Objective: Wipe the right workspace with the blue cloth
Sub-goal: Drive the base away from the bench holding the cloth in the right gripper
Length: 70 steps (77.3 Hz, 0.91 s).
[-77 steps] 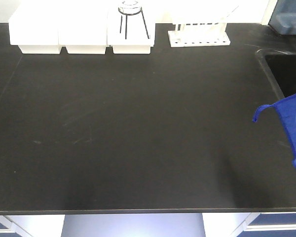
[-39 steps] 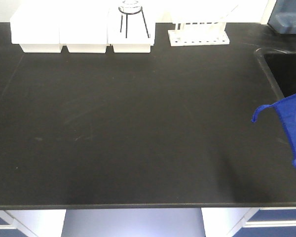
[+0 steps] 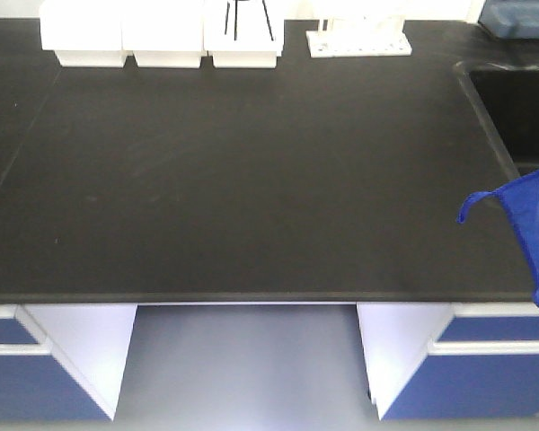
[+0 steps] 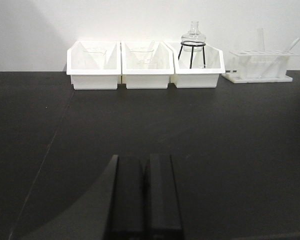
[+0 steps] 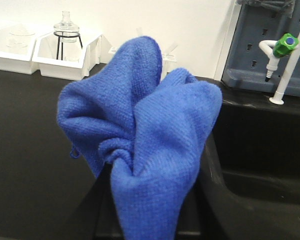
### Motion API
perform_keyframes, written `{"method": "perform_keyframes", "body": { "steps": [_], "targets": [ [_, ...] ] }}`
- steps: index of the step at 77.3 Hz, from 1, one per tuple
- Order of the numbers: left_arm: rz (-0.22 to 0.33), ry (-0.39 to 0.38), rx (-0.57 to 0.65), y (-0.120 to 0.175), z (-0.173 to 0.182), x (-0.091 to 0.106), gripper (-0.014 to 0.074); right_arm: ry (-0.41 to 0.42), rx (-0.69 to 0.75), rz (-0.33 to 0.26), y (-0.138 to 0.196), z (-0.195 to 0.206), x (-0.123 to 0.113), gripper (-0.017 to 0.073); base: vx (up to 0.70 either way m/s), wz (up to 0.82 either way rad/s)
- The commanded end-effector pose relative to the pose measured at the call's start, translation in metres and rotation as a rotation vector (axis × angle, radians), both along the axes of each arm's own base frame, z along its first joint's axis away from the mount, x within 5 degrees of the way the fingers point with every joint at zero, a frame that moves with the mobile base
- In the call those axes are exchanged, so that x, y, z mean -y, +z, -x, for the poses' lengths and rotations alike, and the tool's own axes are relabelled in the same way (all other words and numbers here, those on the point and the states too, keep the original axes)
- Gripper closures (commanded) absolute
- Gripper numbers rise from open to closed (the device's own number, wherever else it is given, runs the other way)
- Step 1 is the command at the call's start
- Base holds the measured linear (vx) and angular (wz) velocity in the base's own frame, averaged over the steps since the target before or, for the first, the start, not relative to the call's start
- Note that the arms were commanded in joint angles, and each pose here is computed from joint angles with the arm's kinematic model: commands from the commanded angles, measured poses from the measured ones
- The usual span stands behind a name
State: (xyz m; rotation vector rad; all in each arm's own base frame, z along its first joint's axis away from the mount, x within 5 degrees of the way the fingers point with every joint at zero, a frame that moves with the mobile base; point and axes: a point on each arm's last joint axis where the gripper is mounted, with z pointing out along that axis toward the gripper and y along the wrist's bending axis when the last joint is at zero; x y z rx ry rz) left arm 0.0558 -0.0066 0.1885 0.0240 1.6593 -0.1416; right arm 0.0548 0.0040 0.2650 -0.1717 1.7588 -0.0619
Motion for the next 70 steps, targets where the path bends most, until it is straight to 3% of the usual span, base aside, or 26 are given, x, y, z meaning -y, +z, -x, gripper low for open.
{"method": "perform_keyframes", "body": {
  "steps": [1,35,70],
  "targets": [
    [0.014,0.008,0.119,0.0167,0.0015,-0.0009,0.0600,-0.008,0.113,-0.001,0.0175,-0.0003,0.0007,0.0564,-0.25,-0.04],
    [0.014,0.008,0.119,0.0167,0.0015,-0.0009,0.0600,-0.008,0.113,-0.001,0.0175,-0.0003,0.0007,0.0564,-0.27,-0.22],
    [0.014,0.008,0.119,0.0167,0.0015,-0.0009,0.0600,-0.008,0.113,-0.001,0.0175,-0.0003,0.0007,0.0564,-0.28,-0.59]
  ]
}}
